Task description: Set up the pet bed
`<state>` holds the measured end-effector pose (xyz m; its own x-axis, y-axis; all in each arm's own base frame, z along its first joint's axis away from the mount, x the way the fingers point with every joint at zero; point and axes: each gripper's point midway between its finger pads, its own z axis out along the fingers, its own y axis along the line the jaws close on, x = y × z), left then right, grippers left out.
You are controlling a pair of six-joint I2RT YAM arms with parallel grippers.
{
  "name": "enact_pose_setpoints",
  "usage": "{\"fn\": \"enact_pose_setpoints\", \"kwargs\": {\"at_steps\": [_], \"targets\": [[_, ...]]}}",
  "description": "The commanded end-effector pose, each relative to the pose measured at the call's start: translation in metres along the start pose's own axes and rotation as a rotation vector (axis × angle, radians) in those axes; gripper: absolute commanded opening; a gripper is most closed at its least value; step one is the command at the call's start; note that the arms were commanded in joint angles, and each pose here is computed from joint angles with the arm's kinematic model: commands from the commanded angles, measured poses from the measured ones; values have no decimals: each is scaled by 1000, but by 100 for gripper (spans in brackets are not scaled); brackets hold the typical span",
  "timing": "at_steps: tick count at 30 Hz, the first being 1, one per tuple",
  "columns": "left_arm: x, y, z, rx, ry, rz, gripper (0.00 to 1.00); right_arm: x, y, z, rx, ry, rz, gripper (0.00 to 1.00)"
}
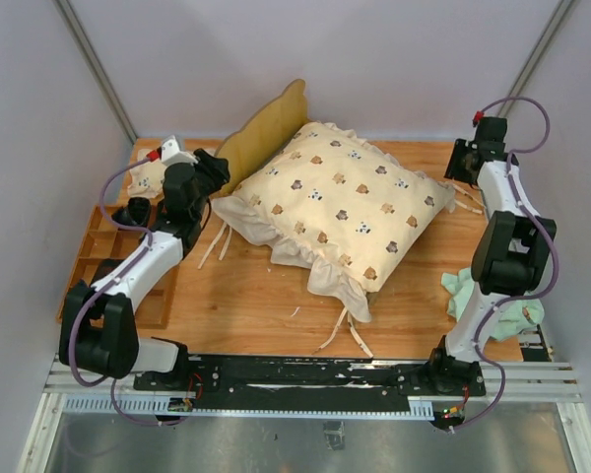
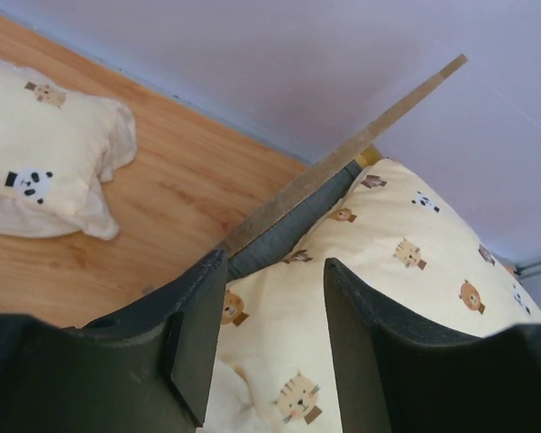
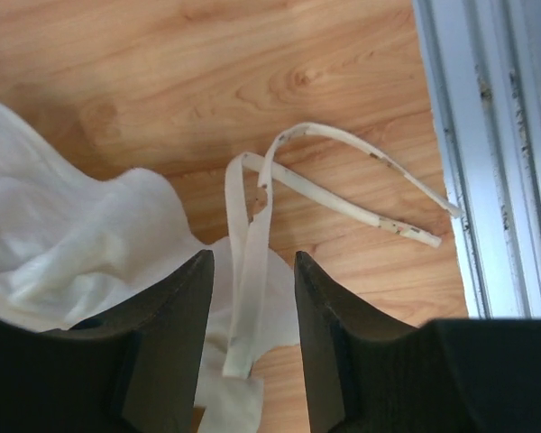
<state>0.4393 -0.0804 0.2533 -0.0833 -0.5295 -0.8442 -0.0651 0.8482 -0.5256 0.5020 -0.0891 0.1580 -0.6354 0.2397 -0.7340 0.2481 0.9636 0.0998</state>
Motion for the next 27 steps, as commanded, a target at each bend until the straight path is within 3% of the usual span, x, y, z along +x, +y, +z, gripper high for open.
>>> {"fn": "enact_pose_setpoints", "kwargs": {"at_steps": [1, 11, 19, 27], "targets": [[-6, -22, 22, 91, -28, -10, 51, 16, 3, 7, -87, 99, -43, 42], [16, -41, 62, 181, 28, 1, 52, 72, 12, -25, -146, 214, -21, 40], [20, -51, 90, 230, 16, 75, 52, 120, 7, -74, -115, 222, 24, 39], [14, -58, 81, 256, 16, 37, 54, 140, 8, -109, -118, 149, 54, 38]]}}
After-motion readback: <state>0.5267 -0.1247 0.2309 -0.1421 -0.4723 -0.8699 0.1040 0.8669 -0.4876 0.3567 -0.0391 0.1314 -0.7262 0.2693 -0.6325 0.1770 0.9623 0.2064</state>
